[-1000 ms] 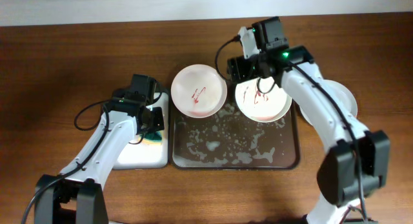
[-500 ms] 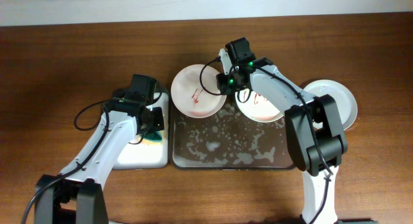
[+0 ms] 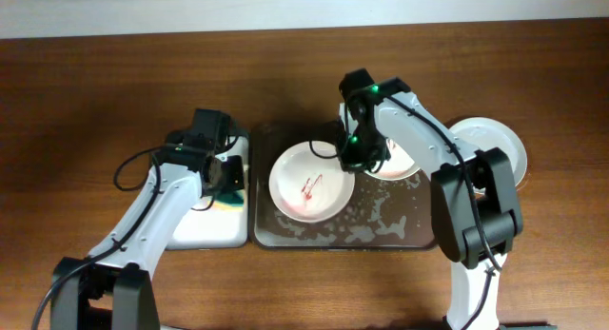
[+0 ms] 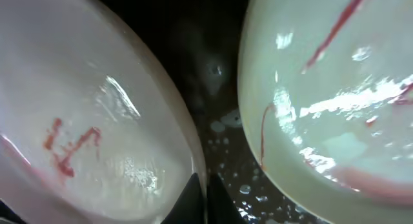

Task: Clean dirty plates on tray and stack at the side
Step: 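Scrub the pink plate with the sponge in the left gripper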

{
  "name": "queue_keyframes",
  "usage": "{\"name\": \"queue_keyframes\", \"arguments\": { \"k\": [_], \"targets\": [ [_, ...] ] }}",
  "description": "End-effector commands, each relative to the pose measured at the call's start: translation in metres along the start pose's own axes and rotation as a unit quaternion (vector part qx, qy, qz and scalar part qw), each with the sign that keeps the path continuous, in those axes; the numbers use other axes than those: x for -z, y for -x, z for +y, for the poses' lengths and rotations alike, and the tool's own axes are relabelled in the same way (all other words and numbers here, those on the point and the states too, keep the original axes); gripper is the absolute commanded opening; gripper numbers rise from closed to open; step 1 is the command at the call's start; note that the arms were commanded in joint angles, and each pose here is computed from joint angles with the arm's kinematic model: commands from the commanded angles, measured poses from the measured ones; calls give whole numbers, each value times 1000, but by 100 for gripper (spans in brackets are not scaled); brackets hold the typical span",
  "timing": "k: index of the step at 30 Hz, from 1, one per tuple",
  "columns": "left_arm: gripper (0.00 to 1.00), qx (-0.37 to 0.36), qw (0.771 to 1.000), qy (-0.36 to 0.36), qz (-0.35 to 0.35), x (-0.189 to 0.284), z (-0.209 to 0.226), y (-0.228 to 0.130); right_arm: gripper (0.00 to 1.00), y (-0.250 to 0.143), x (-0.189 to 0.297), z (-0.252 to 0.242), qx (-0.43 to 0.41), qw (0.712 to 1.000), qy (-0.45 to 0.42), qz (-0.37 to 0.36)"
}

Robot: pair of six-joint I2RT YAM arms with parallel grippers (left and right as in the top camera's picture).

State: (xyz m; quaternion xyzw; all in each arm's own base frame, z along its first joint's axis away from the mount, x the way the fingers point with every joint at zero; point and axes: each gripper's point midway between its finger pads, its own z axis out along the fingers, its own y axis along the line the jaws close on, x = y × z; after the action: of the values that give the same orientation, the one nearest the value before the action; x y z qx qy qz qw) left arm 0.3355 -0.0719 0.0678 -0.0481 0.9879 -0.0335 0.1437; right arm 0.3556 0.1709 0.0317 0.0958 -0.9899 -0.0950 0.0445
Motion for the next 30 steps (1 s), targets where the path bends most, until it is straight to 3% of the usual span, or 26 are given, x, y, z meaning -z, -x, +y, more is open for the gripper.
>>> {"name": "queue_keyframes", "arguments": {
  "k": [1,6,14,20,24,30],
  "targets": [
    [0,-26,994,-102,-5,11,-45,2,4,-16,-14,0,-4,1000,-3,13],
    [0,-86,985,-146,-21,14,-106,-9,4,-22,-30,-4,-15,1000,-4,16],
    [0,-45,986,-158,-9,-19,-155,-23,4,-22,-30,-4,-15,1000,-2,16],
    [0,-76,979,-189,-25,-41,-192,-27,4,-22,-30,-4,-15,1000,-2,16],
    [0,-76,986,-147,-11,-66,-179,-35,4,-22,-30,-4,-15,1000,-2,16],
    [0,-68,998,-3,6,-78,-117,-44,4,-22,-30,-4,-15,1000,-2,16]
  ]
}}
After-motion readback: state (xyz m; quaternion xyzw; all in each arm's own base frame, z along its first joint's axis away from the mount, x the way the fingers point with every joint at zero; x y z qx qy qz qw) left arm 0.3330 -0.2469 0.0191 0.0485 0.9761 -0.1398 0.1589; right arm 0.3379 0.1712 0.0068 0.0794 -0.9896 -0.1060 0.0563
